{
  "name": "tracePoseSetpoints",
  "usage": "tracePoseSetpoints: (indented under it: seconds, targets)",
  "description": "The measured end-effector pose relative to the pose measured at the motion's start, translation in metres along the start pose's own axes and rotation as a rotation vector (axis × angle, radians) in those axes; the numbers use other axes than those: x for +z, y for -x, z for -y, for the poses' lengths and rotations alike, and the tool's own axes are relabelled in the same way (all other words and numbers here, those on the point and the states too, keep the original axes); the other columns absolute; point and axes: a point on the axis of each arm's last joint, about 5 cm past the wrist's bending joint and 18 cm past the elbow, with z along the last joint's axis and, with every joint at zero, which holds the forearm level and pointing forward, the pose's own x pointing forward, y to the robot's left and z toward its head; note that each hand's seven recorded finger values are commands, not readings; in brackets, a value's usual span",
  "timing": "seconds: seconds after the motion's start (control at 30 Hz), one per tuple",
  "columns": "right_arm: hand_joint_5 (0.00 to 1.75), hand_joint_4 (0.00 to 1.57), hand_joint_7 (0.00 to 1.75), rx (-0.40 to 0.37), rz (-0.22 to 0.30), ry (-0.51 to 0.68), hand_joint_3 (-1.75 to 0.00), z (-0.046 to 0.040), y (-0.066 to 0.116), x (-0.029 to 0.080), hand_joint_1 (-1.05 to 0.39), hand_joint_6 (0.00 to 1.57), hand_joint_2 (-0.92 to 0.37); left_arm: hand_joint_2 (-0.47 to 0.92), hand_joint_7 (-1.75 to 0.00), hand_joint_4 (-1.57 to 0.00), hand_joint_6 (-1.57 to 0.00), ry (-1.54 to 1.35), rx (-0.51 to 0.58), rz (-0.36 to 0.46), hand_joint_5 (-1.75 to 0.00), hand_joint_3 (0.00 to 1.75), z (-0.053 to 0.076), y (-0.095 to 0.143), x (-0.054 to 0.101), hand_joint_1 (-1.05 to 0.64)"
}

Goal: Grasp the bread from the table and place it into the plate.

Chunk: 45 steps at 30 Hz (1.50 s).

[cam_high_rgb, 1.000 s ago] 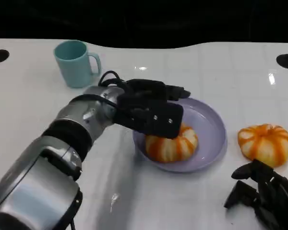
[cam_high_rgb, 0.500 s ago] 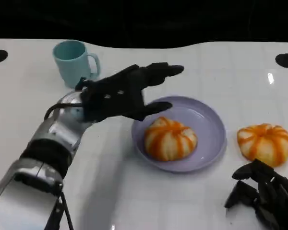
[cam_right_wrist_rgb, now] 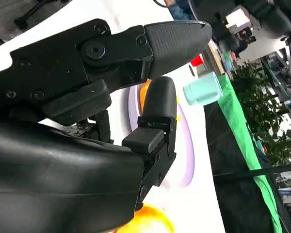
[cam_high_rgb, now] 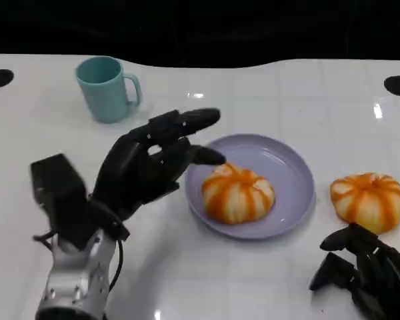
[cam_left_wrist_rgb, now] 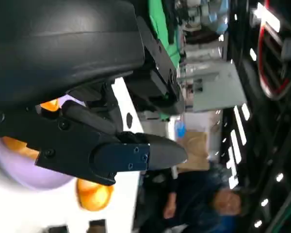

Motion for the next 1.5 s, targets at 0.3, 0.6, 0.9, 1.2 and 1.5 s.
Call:
tracePoseSetpoints:
  seconds: [0.3, 0.6, 0.9, 1.2, 1.5]
  targets:
    - [1.52, 0.63, 1.23, 0.006, 0.004, -0.012, -0.27, -0.0023, -0.001, -0.002, -0.52, 0.58, -0.92, 0.92, -1.58, -0.71, -0.50, 0.246, 0.153, -0.018, -1.75, 0.52, 0.013, 0.042, 0.004, -0.55]
    - [1.53, 0.61, 1.19, 0.031, 0.005, -0.019, -0.26, -0.0012, 0.000, -0.002, -0.52, 0.56, -0.92, 0.92, -1.74, -0.81, -0.52, 0.435, 0.259, -0.090, -1.75, 0.46, 0.023, 0.081, 0.001, -0.54]
    - [1.52, 0.63, 1.20, 0.023, 0.003, -0.015, -0.24, -0.0012, 0.001, -0.002, -0.53, 0.58, -0.92, 0.92, -1.75, -0.85, -0.57, 0.485, 0.306, -0.126, -1.75, 0.44, 0.025, 0.096, -0.003, -0.53]
    - [1.52, 0.62, 1.19, 0.013, 0.002, -0.024, -0.25, -0.0011, 0.001, -0.002, -0.52, 0.57, -0.92, 0.92, -1.75, -0.81, -0.54, 0.484, 0.356, -0.142, -1.75, 0.45, 0.028, 0.108, -0.009, -0.51]
    - [1.52, 0.63, 1.21, 0.010, -0.003, -0.014, -0.25, -0.0004, 0.003, -0.002, -0.53, 0.59, -0.92, 0.92, -1.75, -0.79, -0.52, 0.460, 0.366, -0.159, -1.75, 0.45, 0.029, 0.110, -0.014, -0.50]
